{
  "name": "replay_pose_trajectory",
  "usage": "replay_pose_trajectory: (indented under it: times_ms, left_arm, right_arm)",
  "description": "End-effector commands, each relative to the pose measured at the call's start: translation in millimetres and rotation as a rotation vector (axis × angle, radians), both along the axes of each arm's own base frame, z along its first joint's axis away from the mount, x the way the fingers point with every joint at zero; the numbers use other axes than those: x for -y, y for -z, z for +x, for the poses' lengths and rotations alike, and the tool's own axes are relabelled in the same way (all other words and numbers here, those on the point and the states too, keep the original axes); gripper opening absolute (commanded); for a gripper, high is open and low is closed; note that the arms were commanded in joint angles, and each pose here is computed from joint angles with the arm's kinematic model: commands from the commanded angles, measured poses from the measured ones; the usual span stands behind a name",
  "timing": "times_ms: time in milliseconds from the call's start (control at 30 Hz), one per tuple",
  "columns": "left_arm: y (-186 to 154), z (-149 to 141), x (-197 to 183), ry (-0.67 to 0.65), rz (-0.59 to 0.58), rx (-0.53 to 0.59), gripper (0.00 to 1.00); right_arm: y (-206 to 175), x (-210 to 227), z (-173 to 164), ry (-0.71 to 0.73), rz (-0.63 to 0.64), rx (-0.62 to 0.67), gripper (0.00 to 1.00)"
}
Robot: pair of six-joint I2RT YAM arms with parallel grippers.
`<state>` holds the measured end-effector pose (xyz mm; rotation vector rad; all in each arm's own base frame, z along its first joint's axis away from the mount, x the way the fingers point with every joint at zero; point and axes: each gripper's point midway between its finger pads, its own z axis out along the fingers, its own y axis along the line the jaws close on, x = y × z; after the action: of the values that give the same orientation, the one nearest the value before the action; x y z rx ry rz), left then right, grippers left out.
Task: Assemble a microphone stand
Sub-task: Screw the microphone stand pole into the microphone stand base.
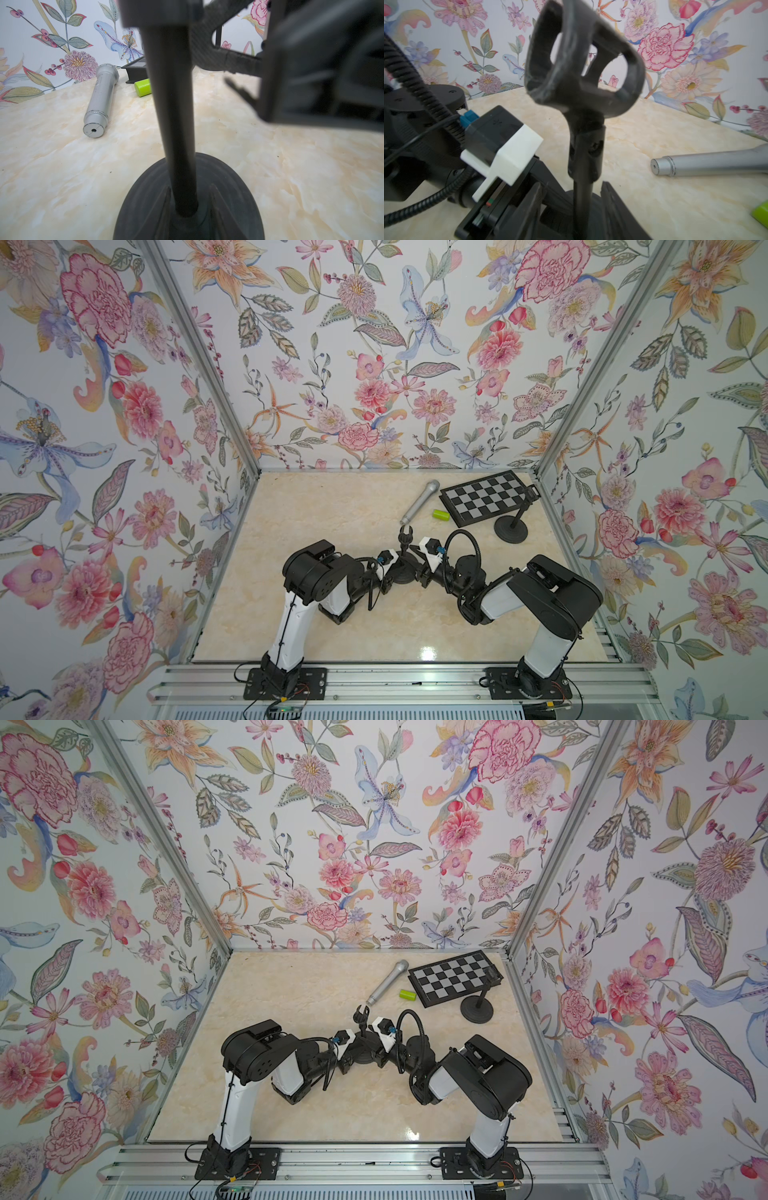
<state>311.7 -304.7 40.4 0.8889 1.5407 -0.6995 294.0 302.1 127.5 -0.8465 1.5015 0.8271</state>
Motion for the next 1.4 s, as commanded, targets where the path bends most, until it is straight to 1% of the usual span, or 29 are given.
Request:
replay_pose_trajectory:
  times_ms: [0,100,167,267,367,400,467,533,567,667,700,767,800,867,900,933,1000,1067,1133,1200,1300,1367]
  left_arm:
    - [-12,-3,-9,-0.027,-0.035,0.138,0.32]
    - [-10,-4,-7,-0.019,-0.037,0.13,0.32]
    - [-11,-4,-7,-0.017,-0.04,0.131,0.32]
    - [-11,-4,-7,-0.02,-0.04,0.13,0.32]
    - [-13,-4,-7,-0.02,-0.043,0.135,0.32]
    - [-13,-4,-7,-0.022,-0.042,0.135,0.32]
    - [-12,-3,-8,-0.025,-0.041,0.133,0.32]
    - [-13,-3,-8,-0.026,-0.042,0.135,0.32]
    - [-12,-3,-8,-0.026,-0.041,0.134,0.32]
    - [-11,-3,-8,-0.029,-0.039,0.131,0.32]
    - [-12,-3,-9,-0.032,-0.039,0.132,0.32]
    - [-12,-2,-9,-0.036,-0.04,0.132,0.32]
    - [-11,-1,-9,-0.038,-0.04,0.131,0.32]
    - [-12,-2,-9,-0.036,-0.04,0.131,0.32]
    - [-12,-2,-9,-0.037,-0.041,0.13,0.32]
    - [-11,-2,-9,-0.037,-0.04,0.129,0.32]
    - [-10,-2,-9,-0.035,-0.04,0.126,0.32]
    - [-8,-2,-8,-0.033,-0.038,0.124,0.32]
    - [-7,-2,-9,-0.036,-0.034,0.122,0.32]
    - [-4,-3,-8,-0.029,-0.034,0.111,0.32]
    - [-3,-6,-8,-0.016,-0.031,0.109,0.32]
    - [-3,-8,-8,-0.011,-0.024,0.115,0.32]
  right_arm:
    - [-8,-6,-42,-0.406,-0.002,-0.064,0.5]
    - [-12,-4,-28,-0.385,-0.036,-0.005,0.52]
    - [-15,-5,-15,-0.371,-0.045,0.001,0.52]
    - [-22,-10,0,-0.359,-0.032,0.022,0.51]
    - [-31,-13,12,-0.325,0.009,0.032,0.47]
    - [-34,-13,16,-0.306,0.023,0.034,0.45]
    - [-36,-11,27,-0.242,0.049,0.019,0.35]
    - [-32,-8,34,-0.181,0.049,0.002,0.28]
    - [-30,-6,36,-0.146,0.048,-0.003,0.22]
    - [-18,8,44,0.046,0.049,-0.03,0.09]
    - [-13,15,47,0.153,0.057,-0.048,0.02]
    - [-2,26,43,0.341,0.064,-0.072,0.0]
    - [3,28,35,0.44,0.062,-0.069,0.0]
    - [13,23,17,0.563,0.053,-0.061,0.0]
    - [20,14,7,0.577,0.049,-0.069,0.0]
    - [24,3,0,0.554,0.049,-0.074,0.0]
    - [25,-26,-13,0.39,0.062,-0.081,0.0]
    - [19,-41,-18,0.264,0.075,-0.091,0.0]
    - [12,-44,-19,0.159,0.069,-0.084,0.1]
    - [4,-38,-23,0.051,0.042,-0.04,0.19]
    - [-7,-13,-20,0.0,0.002,0.033,0.34]
    - [-10,-3,-19,-0.077,-0.036,0.061,0.41]
